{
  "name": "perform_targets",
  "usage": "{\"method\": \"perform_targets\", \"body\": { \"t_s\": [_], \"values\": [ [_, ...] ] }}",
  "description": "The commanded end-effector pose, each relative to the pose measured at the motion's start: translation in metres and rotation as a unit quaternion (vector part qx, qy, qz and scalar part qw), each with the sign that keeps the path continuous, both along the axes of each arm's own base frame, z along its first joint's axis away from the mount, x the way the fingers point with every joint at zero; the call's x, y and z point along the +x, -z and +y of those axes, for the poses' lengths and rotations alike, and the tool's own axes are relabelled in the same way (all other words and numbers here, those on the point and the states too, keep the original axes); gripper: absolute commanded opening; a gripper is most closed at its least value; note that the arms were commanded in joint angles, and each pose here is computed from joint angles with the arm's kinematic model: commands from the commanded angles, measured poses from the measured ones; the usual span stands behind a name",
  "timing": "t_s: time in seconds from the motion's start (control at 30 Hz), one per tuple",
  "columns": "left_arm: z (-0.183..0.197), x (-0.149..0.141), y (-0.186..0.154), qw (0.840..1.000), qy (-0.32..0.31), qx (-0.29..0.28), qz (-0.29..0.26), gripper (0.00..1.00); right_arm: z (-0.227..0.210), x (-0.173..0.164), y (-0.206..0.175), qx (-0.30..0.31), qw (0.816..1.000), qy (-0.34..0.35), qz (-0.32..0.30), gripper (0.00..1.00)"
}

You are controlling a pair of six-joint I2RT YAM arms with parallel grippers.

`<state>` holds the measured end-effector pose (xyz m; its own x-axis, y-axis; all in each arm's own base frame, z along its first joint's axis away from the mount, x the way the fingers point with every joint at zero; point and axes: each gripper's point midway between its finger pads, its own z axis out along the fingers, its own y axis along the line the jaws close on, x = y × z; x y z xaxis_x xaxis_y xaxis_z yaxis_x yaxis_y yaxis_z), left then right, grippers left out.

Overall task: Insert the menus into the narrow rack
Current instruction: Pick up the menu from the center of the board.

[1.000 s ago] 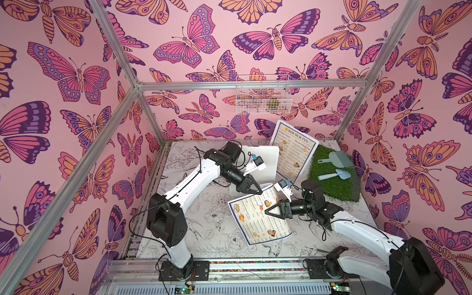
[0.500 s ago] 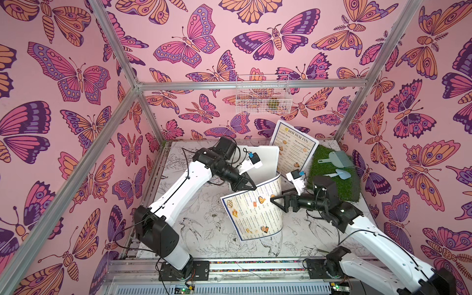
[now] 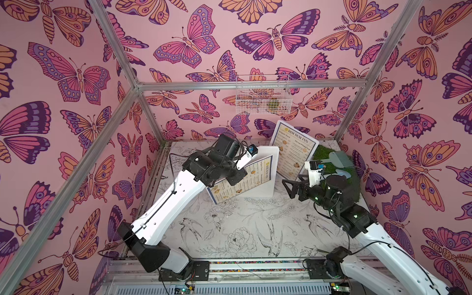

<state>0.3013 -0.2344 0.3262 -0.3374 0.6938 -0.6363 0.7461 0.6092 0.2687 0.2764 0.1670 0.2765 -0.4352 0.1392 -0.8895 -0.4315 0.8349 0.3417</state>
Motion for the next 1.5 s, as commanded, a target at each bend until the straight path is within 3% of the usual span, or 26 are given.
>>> {"method": "perform_targets", "body": {
  "t_s": [0.0,0.07,0.27,0.43,0.7,0.97,1.3,1.47],
  "values": [
    [0.012,0.018,-0.04,0.995,-0.061,-0.029,-0.068,0.01,-0.006,0.018,-0.015,0.003,0.999,0.036,-0.034,0.99],
    [0.013,0.017,-0.055,0.993,-0.064,-0.047,-0.086,0.01,-0.003,0.023,-0.018,0.005,0.999,0.035,-0.04,0.99],
    [0.021,0.004,-0.114,0.978,-0.059,-0.118,-0.161,0.01,0.03,0.021,-0.051,0.038,0.995,-0.055,-0.078,0.99],
    [0.026,-0.022,-0.171,0.952,-0.036,-0.216,-0.216,0.01,0.051,0.028,-0.087,0.085,0.984,-0.101,-0.116,0.99],
    [0.031,-0.065,-0.232,0.907,0.023,-0.326,-0.268,0.01,0.073,0.027,-0.186,0.171,0.937,-0.204,-0.228,0.97],
    [0.039,-0.091,-0.257,0.883,0.061,-0.348,-0.309,0.01,0.108,0.02,-0.249,0.221,0.876,-0.334,-0.268,0.99],
    [0.052,-0.101,-0.266,0.876,0.057,-0.346,-0.332,0.01,0.13,0.021,-0.253,0.231,0.85,-0.396,-0.26,1.0],
    [0.059,-0.094,-0.265,0.871,0.024,-0.363,-0.331,0.01,0.124,0.001,-0.268,0.244,0.829,-0.414,-0.286,0.83]
  ]
}}
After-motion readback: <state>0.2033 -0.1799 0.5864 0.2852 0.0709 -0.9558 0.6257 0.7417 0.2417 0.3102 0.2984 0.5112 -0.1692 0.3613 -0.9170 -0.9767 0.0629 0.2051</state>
